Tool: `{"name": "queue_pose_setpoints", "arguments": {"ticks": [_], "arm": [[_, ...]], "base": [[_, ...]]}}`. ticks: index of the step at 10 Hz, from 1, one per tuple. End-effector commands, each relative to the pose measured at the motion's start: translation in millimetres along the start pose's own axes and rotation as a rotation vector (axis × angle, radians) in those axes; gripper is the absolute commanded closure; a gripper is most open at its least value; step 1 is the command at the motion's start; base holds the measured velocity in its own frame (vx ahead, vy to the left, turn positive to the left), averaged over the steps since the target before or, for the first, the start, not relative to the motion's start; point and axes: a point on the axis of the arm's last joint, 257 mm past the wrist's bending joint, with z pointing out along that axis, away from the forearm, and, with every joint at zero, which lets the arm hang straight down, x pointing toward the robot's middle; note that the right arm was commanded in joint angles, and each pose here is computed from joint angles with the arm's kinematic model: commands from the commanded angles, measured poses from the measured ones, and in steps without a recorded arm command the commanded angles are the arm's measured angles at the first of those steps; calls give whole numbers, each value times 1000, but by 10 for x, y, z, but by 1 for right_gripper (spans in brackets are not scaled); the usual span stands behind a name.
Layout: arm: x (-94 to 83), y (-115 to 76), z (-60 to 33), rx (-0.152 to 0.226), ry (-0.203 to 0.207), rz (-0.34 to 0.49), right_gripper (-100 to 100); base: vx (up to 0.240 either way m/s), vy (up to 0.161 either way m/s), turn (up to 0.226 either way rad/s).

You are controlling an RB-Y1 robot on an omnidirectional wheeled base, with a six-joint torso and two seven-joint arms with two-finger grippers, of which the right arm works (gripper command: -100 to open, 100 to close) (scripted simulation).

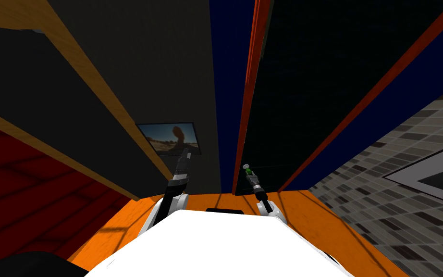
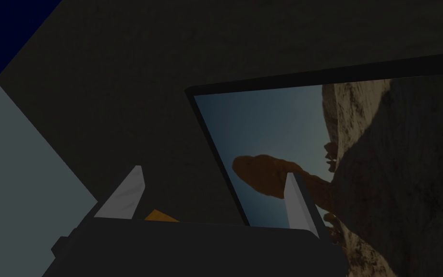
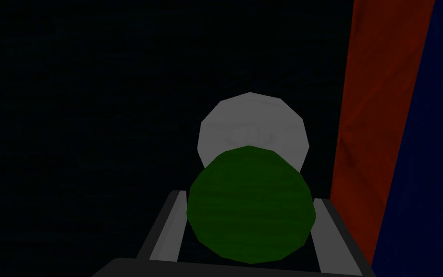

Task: Pull the door open

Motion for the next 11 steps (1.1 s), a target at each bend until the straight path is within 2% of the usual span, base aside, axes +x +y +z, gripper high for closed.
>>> {"name": "queue_pose_setpoints", "arguments": {"ticks": [1,11], "arm": [[10,15,-10,0,0,41,100],[-19,-102,-51,24,-13,314,100]], "base": [[-12,0,29],[-17,-3,43]]}}
